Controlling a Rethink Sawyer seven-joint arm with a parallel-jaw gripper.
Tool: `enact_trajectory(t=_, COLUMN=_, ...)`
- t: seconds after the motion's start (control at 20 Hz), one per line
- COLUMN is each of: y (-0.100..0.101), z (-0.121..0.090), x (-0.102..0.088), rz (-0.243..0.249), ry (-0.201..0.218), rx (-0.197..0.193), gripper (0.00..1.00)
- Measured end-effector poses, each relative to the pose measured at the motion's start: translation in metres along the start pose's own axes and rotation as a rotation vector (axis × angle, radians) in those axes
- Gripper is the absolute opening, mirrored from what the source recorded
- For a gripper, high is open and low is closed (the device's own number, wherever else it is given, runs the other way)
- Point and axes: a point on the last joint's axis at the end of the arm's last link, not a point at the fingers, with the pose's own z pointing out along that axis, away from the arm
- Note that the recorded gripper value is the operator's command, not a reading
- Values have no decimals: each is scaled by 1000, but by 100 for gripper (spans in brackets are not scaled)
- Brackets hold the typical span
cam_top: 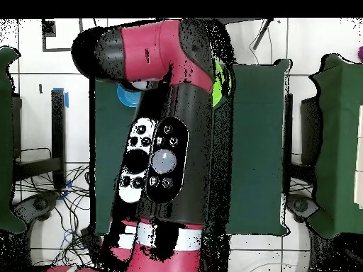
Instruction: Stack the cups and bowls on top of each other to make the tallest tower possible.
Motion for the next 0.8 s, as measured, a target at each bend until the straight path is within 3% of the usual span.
enact_trajectory(t=0.2, y=17, z=2, x=4, rz=-19, ry=-2, rx=-3, gripper=0)
enact_trajectory(t=0.8, y=55, z=16, x=29, rz=-65, ry=49, rx=8, gripper=0)
